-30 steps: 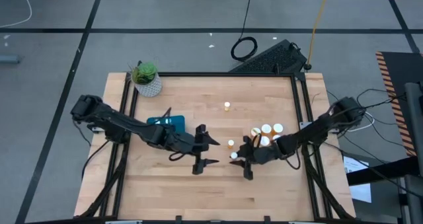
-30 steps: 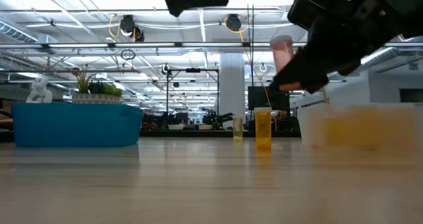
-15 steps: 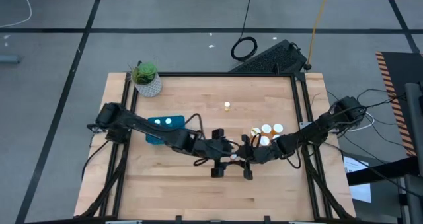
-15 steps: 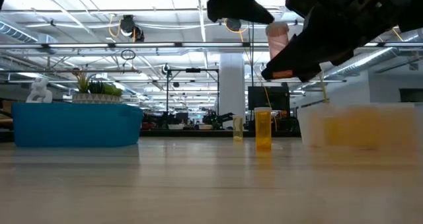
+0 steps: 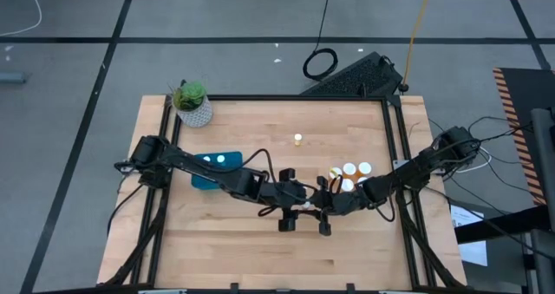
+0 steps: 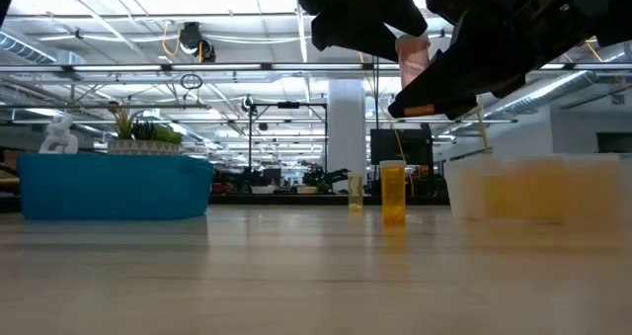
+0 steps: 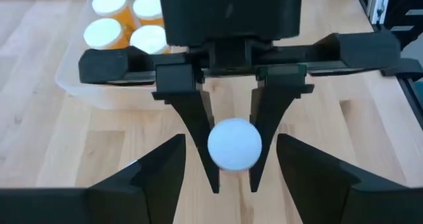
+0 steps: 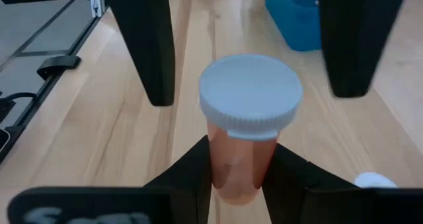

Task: Pick and place medicine bottles into bin by pill shape (circle, oval)
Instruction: Put the small red pill bottle into the blue bin, then put the small yellow pill bottle into the blue bin

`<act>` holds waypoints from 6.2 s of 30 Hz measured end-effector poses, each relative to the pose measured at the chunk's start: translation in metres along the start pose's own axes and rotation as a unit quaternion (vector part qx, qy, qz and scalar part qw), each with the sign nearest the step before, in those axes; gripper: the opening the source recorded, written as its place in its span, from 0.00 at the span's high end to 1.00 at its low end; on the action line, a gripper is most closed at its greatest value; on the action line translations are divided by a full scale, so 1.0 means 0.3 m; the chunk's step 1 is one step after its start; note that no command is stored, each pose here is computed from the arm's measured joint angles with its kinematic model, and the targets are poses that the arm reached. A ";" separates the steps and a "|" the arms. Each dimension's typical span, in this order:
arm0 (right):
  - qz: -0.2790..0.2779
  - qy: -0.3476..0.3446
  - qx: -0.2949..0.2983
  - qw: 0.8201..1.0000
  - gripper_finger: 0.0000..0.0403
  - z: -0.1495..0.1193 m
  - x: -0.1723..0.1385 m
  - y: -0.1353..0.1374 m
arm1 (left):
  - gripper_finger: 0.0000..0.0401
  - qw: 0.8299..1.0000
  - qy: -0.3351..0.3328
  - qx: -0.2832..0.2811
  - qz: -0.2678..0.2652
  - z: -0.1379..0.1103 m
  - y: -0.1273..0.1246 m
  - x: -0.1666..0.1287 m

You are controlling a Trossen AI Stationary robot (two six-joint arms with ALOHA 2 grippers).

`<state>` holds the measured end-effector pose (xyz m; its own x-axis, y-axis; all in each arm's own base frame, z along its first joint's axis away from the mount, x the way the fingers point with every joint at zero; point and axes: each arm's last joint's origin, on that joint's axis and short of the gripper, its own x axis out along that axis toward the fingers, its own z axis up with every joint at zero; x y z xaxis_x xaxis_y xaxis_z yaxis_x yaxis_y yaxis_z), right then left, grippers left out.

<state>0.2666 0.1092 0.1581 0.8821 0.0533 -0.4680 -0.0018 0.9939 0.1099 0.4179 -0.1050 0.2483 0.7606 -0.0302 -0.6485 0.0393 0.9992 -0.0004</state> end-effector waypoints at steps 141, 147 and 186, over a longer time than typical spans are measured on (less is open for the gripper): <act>0.039 -0.053 -0.068 0.996 0.22 0.083 -0.176 0.066 | 0.68 0.951 0.081 -0.171 0.243 -0.657 0.355 -0.324; 0.039 -0.052 -0.069 0.996 0.22 0.083 -0.176 0.066 | 0.68 0.953 0.083 -0.162 0.242 -0.657 0.355 -0.324; 0.039 -0.050 -0.070 0.996 0.22 0.081 -0.176 0.066 | 0.52 0.956 0.080 -0.145 0.243 -0.652 0.352 -0.335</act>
<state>0.2314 0.1237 0.2063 0.9188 0.1288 -0.3731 -0.1322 0.9911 0.0167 0.2190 0.0086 0.1646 0.5330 0.4197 -0.7346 -0.4925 0.8599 0.1340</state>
